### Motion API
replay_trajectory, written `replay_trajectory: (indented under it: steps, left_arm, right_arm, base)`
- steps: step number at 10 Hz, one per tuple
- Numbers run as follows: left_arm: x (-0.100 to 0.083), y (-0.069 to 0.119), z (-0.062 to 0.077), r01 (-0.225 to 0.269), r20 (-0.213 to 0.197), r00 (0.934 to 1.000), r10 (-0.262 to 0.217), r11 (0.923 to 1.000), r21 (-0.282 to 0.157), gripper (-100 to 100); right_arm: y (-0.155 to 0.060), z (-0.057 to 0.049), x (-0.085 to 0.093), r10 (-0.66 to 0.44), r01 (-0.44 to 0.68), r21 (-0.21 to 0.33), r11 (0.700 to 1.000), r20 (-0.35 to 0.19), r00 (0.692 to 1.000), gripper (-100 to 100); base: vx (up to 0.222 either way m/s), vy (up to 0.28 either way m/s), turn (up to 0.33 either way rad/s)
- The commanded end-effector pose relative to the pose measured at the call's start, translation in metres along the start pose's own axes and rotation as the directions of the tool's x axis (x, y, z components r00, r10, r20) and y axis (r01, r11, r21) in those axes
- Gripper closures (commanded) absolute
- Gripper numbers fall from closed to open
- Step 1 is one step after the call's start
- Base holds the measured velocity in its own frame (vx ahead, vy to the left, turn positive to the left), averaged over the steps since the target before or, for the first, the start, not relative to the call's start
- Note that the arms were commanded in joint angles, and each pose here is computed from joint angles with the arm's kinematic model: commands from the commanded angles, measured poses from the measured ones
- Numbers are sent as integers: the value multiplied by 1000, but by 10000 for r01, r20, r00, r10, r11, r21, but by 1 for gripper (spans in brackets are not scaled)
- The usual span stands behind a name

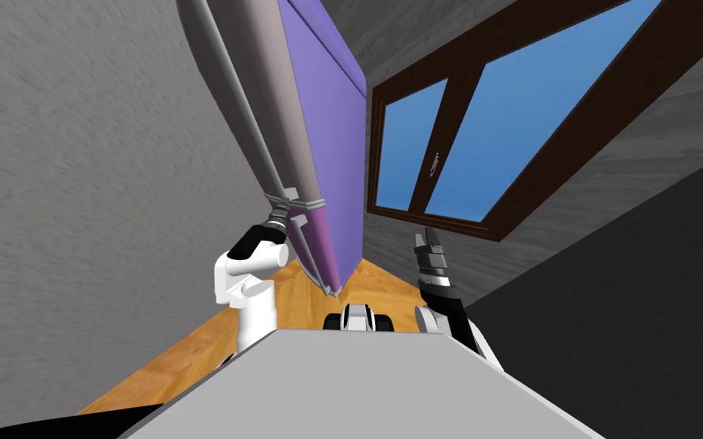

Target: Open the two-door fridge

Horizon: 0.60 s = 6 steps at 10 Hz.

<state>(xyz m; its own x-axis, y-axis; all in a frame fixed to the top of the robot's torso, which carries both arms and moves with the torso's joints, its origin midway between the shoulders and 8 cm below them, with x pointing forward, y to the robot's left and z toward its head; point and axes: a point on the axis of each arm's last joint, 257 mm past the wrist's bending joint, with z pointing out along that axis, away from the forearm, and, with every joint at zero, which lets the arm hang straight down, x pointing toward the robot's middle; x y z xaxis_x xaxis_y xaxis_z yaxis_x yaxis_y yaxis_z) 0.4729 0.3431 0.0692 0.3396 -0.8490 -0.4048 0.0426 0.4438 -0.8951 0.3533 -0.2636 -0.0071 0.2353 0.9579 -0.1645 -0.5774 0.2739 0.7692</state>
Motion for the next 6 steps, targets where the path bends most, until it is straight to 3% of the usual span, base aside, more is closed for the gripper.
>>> replay_trajectory:
  steps: [1, 6]
  left_arm:
    - [-3, 2, 0, -38, 31, 10000, 39, 9995, -319, -100]
    - [-23, -12, -9, -114, 334, 9993, 140, 9969, -783, -100]
  right_arm:
    - [0, 0, 0, 0, 0, 0, 10000, 0, 10000, 0]
    - [0, 0, 0, 0, 0, 1, 10000, 0, 10000, 0]
  base:
    - [38, -28, 16]
    - [70, -49, 27]
